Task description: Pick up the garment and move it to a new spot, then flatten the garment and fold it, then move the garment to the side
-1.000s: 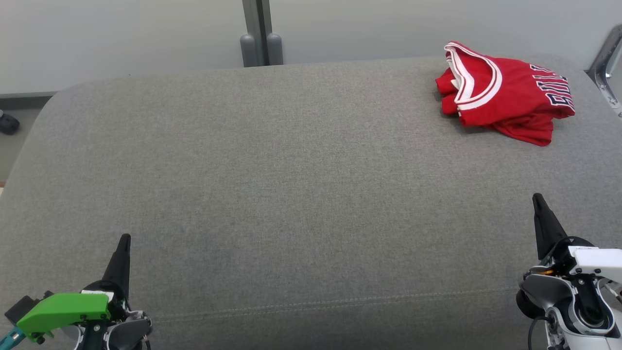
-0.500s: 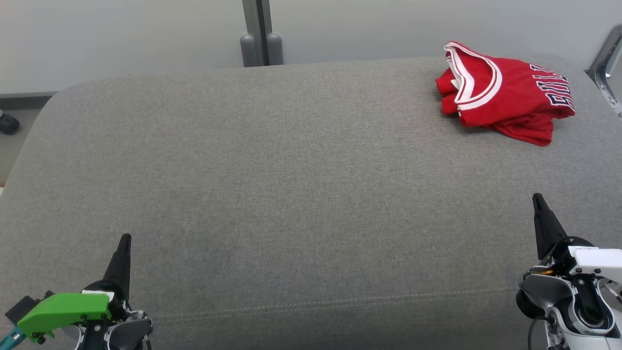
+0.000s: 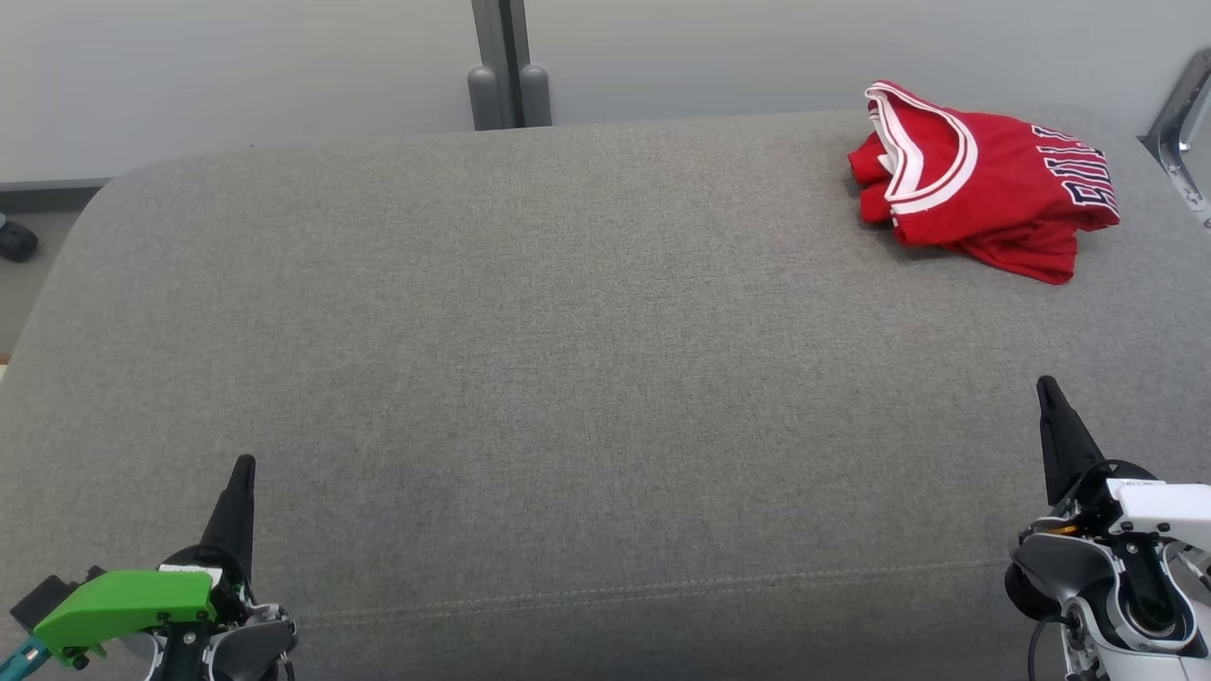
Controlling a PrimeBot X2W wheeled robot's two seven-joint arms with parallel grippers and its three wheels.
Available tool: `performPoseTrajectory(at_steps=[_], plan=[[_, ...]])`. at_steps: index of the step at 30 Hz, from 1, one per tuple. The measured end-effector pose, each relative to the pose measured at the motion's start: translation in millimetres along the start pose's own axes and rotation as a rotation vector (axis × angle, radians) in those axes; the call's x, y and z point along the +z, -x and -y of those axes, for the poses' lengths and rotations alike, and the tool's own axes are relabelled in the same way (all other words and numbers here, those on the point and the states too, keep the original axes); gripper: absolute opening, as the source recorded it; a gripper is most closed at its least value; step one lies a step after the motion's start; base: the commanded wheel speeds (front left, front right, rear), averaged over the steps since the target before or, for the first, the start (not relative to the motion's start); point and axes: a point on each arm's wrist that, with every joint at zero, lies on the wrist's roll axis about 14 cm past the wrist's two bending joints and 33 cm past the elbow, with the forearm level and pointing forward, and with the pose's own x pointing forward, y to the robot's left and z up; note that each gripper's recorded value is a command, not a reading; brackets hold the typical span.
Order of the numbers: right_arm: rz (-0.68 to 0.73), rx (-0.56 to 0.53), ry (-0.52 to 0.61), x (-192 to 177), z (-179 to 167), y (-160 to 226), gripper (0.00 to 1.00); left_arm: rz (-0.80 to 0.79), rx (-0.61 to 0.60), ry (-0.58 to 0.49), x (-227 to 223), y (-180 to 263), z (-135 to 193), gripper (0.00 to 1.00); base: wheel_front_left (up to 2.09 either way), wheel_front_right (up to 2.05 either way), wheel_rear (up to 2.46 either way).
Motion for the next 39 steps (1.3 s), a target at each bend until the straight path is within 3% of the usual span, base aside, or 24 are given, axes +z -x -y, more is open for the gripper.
performPoseTrajectory(at_steps=[39], plan=[[0.001,0.001,-0.001,0.1,-0.2,0.0,0.00,0.005,-0.001,0.002,1.4,0.0,0.2,0.00,0.00,0.00,0.00]])
